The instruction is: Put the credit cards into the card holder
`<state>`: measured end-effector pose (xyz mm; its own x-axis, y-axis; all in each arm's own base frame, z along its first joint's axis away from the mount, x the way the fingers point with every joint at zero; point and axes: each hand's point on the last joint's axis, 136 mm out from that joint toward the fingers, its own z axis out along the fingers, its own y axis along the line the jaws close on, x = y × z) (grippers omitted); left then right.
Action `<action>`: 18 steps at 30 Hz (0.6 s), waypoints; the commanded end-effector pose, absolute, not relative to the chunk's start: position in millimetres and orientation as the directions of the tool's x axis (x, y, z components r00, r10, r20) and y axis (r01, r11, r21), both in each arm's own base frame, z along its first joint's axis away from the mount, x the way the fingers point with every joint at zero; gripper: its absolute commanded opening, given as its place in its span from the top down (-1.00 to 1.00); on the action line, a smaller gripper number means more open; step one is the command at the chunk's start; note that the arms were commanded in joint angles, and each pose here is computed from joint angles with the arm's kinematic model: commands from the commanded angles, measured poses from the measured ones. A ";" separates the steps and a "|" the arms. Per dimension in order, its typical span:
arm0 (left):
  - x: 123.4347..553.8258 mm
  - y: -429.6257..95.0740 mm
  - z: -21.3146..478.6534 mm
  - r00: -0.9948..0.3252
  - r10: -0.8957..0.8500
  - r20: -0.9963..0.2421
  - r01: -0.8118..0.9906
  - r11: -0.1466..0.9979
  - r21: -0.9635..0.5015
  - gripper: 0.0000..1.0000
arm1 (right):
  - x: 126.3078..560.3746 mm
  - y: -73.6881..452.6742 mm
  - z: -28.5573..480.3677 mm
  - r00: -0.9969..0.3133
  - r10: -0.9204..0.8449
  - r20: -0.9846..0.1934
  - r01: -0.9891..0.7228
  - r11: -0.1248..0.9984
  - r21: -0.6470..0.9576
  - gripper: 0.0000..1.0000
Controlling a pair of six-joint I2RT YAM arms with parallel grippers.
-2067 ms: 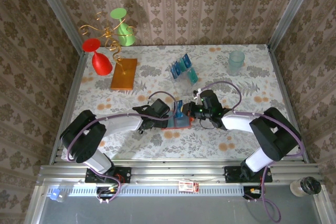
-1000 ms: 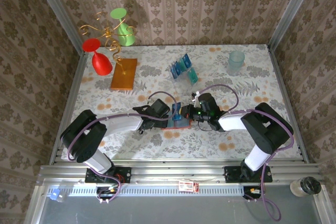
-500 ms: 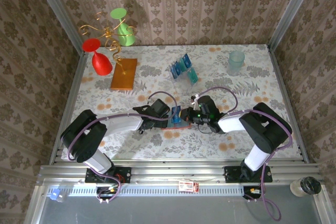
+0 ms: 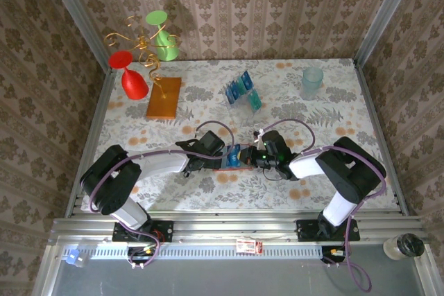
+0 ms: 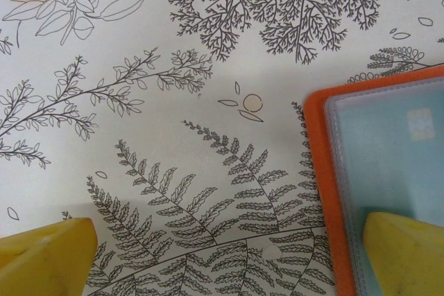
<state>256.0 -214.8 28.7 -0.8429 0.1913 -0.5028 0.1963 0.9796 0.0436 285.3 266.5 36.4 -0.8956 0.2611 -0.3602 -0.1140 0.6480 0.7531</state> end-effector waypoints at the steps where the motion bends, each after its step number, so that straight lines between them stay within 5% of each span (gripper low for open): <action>1: 249.7 -206.2 15.8 -0.858 0.197 -0.474 0.183 0.980 0.076 -1.00 | 276.5 260.1 27.4 -0.902 0.257 -0.345 -0.081 0.686 0.723 1.00; 18: 250.5 -205.9 14.9 -0.858 0.196 -0.475 0.181 0.980 0.076 -1.00 | 269.7 250.1 14.6 -0.908 0.267 -0.322 -0.017 0.746 0.666 1.00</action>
<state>257.0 -215.9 28.2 -0.8413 0.1889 -0.5065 0.1958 0.9798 0.0402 278.1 262.5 30.8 -0.8977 0.2693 -0.3486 -0.0721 0.6909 0.7193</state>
